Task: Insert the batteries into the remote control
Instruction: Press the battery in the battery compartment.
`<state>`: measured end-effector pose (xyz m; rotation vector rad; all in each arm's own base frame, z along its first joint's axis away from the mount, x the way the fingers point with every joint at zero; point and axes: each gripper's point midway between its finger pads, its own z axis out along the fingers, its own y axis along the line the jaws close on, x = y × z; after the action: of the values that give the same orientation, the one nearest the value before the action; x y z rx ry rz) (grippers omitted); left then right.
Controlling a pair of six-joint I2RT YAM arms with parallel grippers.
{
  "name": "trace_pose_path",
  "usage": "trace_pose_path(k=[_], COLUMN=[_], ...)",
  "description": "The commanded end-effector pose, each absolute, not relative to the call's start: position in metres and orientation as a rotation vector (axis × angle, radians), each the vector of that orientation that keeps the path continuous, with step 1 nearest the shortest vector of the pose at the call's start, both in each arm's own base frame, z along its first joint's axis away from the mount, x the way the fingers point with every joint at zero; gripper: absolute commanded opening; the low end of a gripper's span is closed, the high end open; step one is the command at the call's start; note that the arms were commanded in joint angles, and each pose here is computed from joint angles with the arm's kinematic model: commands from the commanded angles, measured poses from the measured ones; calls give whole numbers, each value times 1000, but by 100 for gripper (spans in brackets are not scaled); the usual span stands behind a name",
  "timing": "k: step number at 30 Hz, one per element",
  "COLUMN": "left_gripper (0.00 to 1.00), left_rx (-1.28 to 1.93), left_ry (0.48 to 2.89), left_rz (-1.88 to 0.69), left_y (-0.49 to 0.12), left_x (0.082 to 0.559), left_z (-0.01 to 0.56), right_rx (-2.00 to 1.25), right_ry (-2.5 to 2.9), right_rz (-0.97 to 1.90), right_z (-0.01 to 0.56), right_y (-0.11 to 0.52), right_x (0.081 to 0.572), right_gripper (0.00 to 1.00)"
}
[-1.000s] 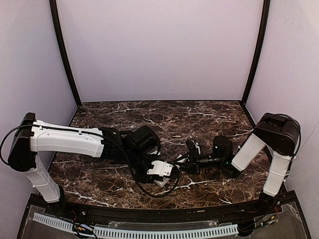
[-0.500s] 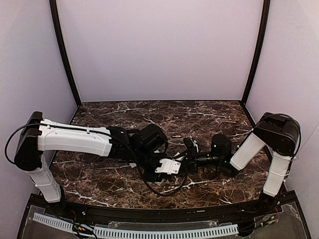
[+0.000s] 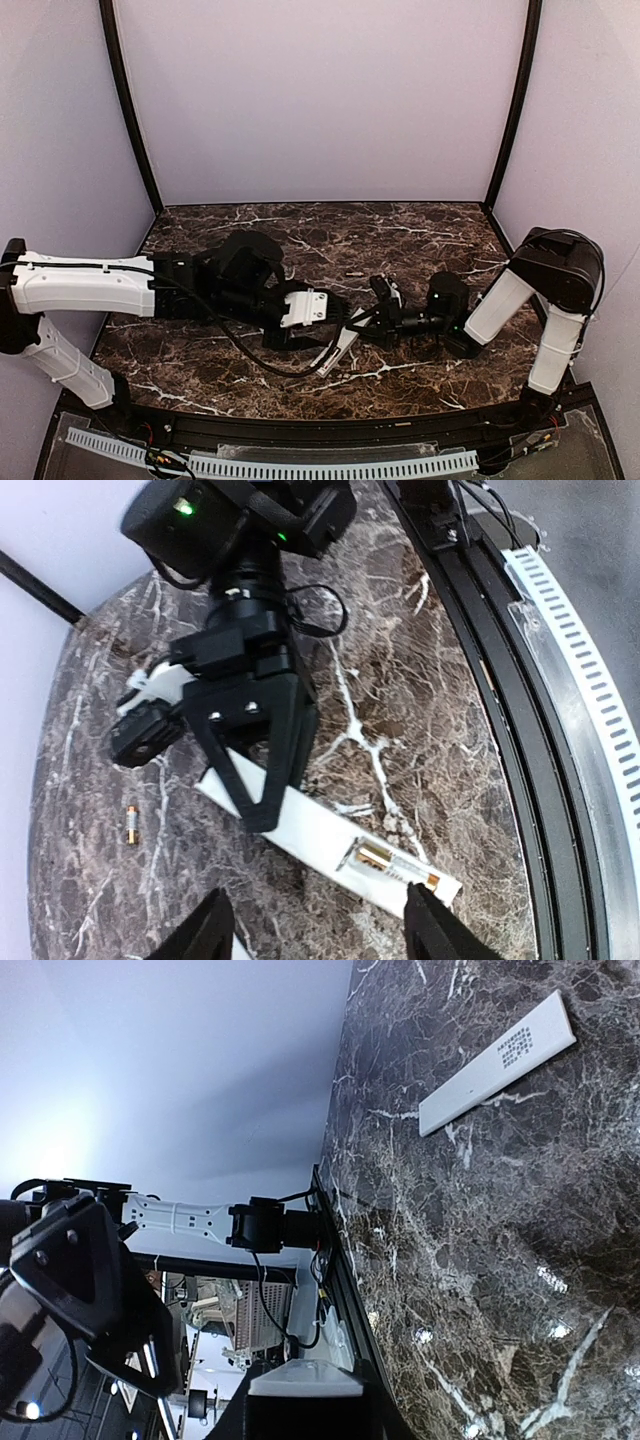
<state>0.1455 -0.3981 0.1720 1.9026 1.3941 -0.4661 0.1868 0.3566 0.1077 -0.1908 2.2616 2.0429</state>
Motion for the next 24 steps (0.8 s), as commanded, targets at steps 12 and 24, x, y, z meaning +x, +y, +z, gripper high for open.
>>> trace_pose_path(k=[12,24], left_gripper=[95,83], left_rx=[1338,1259], left_ry=[1908,1940], left_rz=[-958,-1240], left_y=[-381,-399], left_x=[163,153], left_z=[204,205], right_rx=[-821,-870], right_ry=[1629,1677], right_rz=[1853,1676], right_z=[224,232], right_y=[351,355], right_x=[169,175], right_gripper=[0,0])
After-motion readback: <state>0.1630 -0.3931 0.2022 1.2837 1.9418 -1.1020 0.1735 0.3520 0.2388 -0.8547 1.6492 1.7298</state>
